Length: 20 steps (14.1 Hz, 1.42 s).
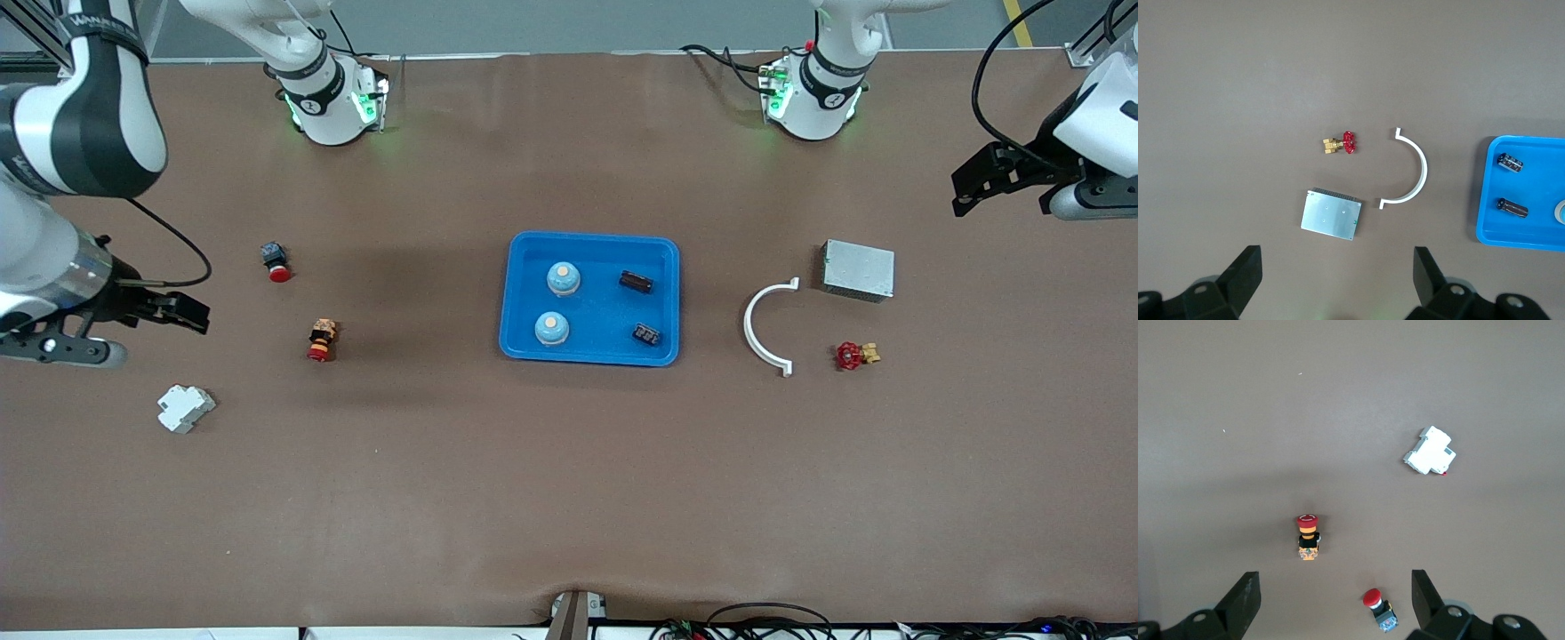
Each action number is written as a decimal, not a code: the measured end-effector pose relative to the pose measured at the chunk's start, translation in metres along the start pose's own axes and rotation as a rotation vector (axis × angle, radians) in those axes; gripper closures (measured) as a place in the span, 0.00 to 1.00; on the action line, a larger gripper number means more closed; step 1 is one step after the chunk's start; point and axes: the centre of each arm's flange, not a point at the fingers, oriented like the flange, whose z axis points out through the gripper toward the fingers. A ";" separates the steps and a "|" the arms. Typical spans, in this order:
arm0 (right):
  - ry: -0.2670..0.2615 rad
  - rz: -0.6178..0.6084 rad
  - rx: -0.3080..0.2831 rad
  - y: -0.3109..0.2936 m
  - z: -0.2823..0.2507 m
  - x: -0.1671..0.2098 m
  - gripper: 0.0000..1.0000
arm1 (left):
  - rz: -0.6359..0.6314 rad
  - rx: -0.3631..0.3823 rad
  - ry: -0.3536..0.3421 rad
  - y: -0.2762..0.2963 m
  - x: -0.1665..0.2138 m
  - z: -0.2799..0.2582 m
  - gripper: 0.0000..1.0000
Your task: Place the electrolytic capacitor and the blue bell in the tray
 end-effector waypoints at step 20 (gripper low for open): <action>-0.007 -0.035 0.058 0.059 -0.101 -0.041 0.00 | -0.001 0.000 0.003 -0.001 -0.003 -0.004 0.00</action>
